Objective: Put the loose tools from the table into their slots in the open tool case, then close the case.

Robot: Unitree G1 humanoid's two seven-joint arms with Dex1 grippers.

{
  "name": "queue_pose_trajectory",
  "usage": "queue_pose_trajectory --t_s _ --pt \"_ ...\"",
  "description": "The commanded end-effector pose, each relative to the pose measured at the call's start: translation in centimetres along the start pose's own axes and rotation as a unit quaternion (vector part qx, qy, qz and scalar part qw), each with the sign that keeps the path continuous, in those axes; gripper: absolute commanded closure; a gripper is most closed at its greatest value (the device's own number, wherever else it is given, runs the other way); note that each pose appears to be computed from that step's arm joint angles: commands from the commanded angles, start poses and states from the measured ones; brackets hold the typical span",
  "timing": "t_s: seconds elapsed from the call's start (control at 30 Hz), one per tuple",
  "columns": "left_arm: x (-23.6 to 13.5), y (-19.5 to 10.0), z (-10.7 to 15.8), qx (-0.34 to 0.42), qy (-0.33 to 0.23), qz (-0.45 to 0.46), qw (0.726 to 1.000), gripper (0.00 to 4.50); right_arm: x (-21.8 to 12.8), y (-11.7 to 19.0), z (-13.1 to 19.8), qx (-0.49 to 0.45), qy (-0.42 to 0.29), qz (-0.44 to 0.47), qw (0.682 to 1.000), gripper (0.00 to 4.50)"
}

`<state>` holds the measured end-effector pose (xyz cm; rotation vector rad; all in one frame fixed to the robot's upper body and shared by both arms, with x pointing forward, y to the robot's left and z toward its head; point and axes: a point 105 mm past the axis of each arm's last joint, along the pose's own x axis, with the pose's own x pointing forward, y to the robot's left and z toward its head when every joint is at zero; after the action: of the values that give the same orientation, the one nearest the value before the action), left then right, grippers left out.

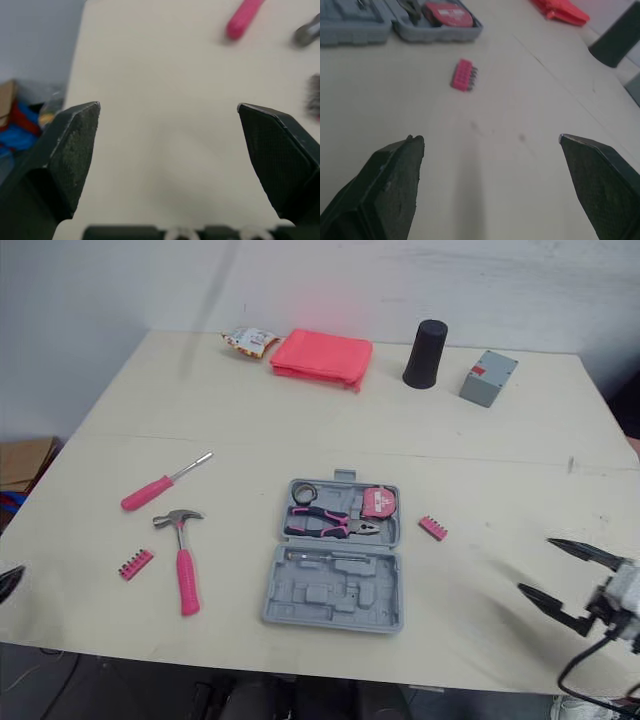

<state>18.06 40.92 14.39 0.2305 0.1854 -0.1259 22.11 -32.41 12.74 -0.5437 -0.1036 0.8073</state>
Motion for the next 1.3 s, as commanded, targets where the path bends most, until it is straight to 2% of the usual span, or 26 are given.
queue_pose_trajectory --t_s 0.03,0.1,0.17,0.27,0.4,0.57,0.83,0.93,1.07,1.17,1.3 --pt "1.5 -5.4 2.6 0.006 -0.028 -0.083 0.996 0.06 2.7 0.8 3.2 -0.005 -0.071 0.041 0.997 0.00" --pt "2.0 -7.6 4.6 -0.003 -0.068 -0.084 0.994 0.06 4.1 1.8 4.4 -0.002 -0.100 0.070 0.993 0.00" --pt "2.4 -10.0 5.8 -0.026 -0.080 -0.090 0.992 0.06 5.3 2.7 5.6 -0.001 -0.127 0.093 0.987 0.00" --pt "3.1 -13.6 5.3 -0.061 -0.029 -0.097 0.993 0.06 6.8 4.1 7.0 0.005 -0.161 0.125 0.979 0.00" --pt "4.4 -16.4 3.8 -0.084 0.065 -0.076 0.991 0.06 8.3 5.1 8.6 0.012 -0.197 0.164 0.967 0.00" --pt "6.9 -19.6 4.2 -0.136 0.080 -0.029 0.987 0.06 9.5 5.4 10.2 -0.001 -0.229 0.199 0.953 0.00" --pt "8.6 -19.2 2.1 -0.169 0.147 0.090 0.970 0.06 11.0 5.9 11.6 -0.015 -0.247 0.216 0.945 0.00" --pt "8.9 -19.1 1.6 -0.179 0.165 0.092 0.965 0.06 11.1 6.1 11.5 -0.012 -0.240 0.216 0.946 0.00" --pt "9.4 -20.4 0.6 -0.176 0.208 0.050 0.961 0.06 11.1 6.5 11.7 -0.015 -0.241 0.217 0.946 0.00" --pt "9.1 -20.5 -0.1 -0.169 0.228 0.050 0.958 0.90 10.9 6.7 12.4 -0.016 -0.252 0.218 0.943 0.00" --pt "8.4 -20.2 -1.9 -0.159 0.264 0.060 0.949 2.78 10.7 7.1 12.3 -0.019 -0.247 0.229 0.941 0.00"
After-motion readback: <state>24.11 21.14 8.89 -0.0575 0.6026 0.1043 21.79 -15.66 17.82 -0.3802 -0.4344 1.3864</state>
